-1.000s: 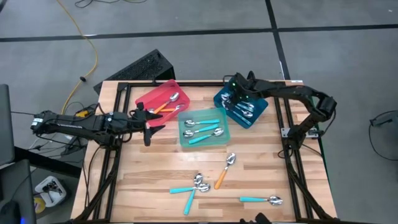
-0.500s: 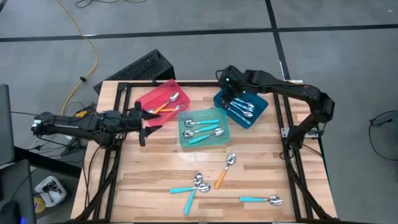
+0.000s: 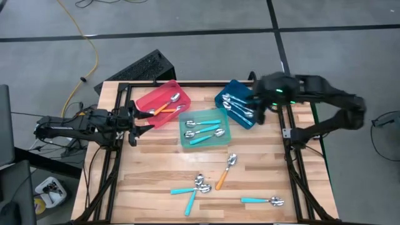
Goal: Sort silverware by color (type)
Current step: Put the right blue spoon into the green bin
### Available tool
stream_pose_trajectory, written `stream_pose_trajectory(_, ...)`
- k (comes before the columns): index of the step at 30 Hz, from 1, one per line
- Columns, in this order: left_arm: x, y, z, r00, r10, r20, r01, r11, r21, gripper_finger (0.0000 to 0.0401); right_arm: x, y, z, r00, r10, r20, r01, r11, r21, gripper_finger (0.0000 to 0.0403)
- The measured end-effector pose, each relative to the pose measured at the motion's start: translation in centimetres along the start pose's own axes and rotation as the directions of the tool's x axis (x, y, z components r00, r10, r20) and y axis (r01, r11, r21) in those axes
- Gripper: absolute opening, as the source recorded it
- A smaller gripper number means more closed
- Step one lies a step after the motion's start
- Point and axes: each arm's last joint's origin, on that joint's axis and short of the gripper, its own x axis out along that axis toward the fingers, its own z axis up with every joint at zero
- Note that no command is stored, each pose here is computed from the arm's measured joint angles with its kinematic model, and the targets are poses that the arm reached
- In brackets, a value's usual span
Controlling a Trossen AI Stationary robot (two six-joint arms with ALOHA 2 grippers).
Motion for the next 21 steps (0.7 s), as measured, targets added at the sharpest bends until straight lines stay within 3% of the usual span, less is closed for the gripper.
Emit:
stream_pose_trajectory(3,0.0,0.0,0.0,1.0,0.0,0.0,0.0,1.0,0.001,0.0214,-1.9,1.0,-2.0,0.993,0.087,0.085,-0.091,0.995,0.049,0.0162)
stream_pose_trajectory(8,0.0,0.0,0.0,1.0,-0.004,0.0,0.004,1.0,0.001,0.0214,-2.0,3.0,-5.1,0.945,0.23,0.234,-0.238,0.971,0.007,0.0162)
stream_pose_trajectory(13,0.0,-0.2,0.0,0.996,-0.084,-0.009,0.084,0.996,-0.008,0.0214,0.3,4.8,-7.6,0.899,0.307,0.312,-0.313,0.949,-0.033,0.0162)
stream_pose_trajectory(21,0.0,-0.4,0.0,0.991,-0.13,-0.015,0.129,0.991,-0.02,0.0214,4.9,7.5,-10.1,0.877,0.364,0.315,-0.361,0.93,-0.072,0.0162)
